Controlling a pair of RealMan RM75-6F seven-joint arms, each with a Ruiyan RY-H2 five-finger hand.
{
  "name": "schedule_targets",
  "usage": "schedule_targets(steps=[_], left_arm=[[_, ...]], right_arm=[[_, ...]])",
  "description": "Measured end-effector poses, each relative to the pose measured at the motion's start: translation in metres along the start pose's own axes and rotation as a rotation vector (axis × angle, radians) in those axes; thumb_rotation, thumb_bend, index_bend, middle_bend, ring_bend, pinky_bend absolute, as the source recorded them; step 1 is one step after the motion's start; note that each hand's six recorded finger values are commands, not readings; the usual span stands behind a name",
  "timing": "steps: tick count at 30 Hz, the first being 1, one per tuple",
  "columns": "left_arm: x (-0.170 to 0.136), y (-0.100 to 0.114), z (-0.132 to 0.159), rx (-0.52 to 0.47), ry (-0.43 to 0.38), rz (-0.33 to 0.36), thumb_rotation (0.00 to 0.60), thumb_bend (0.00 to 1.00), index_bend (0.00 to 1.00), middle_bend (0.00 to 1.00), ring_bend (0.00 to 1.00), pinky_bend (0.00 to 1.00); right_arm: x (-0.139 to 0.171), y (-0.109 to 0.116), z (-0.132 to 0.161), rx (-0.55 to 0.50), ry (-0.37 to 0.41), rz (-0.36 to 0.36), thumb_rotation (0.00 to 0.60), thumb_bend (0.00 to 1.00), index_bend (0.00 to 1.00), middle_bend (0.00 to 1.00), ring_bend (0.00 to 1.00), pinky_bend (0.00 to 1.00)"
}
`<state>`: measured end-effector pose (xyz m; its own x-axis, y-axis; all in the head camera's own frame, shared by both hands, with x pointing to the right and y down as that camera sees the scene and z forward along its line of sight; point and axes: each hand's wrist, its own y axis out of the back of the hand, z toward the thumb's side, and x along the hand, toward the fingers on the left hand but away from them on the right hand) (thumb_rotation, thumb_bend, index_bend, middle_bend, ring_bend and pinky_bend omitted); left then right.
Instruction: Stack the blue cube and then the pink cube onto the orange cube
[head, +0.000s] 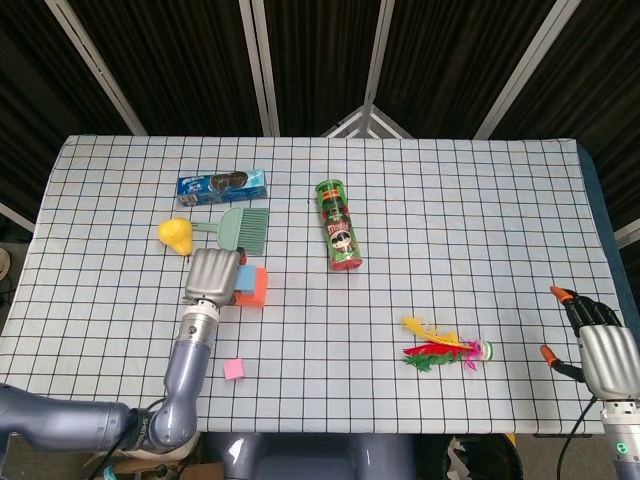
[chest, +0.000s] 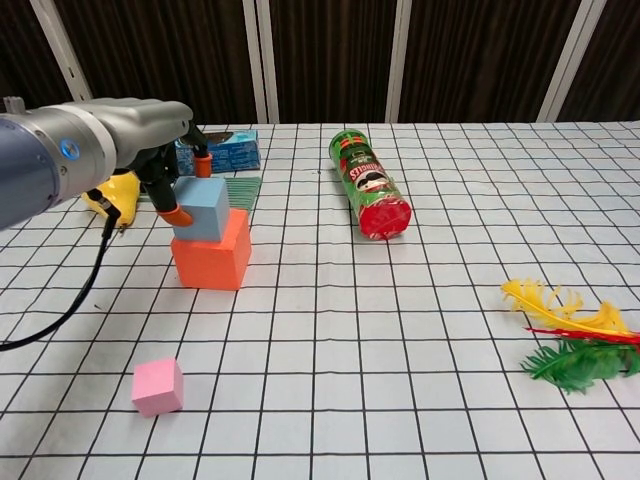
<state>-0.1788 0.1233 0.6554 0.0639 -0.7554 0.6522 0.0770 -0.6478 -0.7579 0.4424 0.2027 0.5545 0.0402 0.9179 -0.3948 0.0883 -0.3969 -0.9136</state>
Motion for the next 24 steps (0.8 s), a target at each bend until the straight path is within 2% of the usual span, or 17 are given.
schedule_targets(steps=[4,9,14,21,24], left_arm=[[0.002,-0.001,0.002,0.000,-0.001,-0.003,0.600,0.33,0.46,0.90,0.65,0.84],[0.001,-0.004,0.002,0.021,-0.004,-0.010,0.600,0.26,0.37,0.90,0.64,0.83],[-0.002,-0.003,0.002,0.058,-0.006,-0.007,0.600,0.24,0.30,0.89,0.63,0.83],[-0.009,0.003,0.002,0.098,-0.014,0.001,0.600,0.21,0.11,0.88,0.62,0.82],[-0.015,0.010,0.000,0.101,-0.012,0.013,0.600,0.21,0.11,0.88,0.62,0.82]], right_arm=[[0.000,-0.001,0.000,0.000,-0.001,0.003,0.600,0.30,0.15,0.20,0.22,0.24],[-0.001,-0.001,0.001,0.002,0.003,0.005,0.600,0.30,0.15,0.20,0.22,0.24],[-0.001,-0.003,0.002,0.003,0.003,0.014,0.600,0.30,0.15,0.20,0.22,0.24],[-0.001,-0.003,0.003,0.004,0.006,0.017,0.600,0.30,0.15,0.20,0.22,0.24],[0.000,-0.002,0.003,0.005,0.007,0.016,0.600,0.30,0.15,0.20,0.22,0.24]])
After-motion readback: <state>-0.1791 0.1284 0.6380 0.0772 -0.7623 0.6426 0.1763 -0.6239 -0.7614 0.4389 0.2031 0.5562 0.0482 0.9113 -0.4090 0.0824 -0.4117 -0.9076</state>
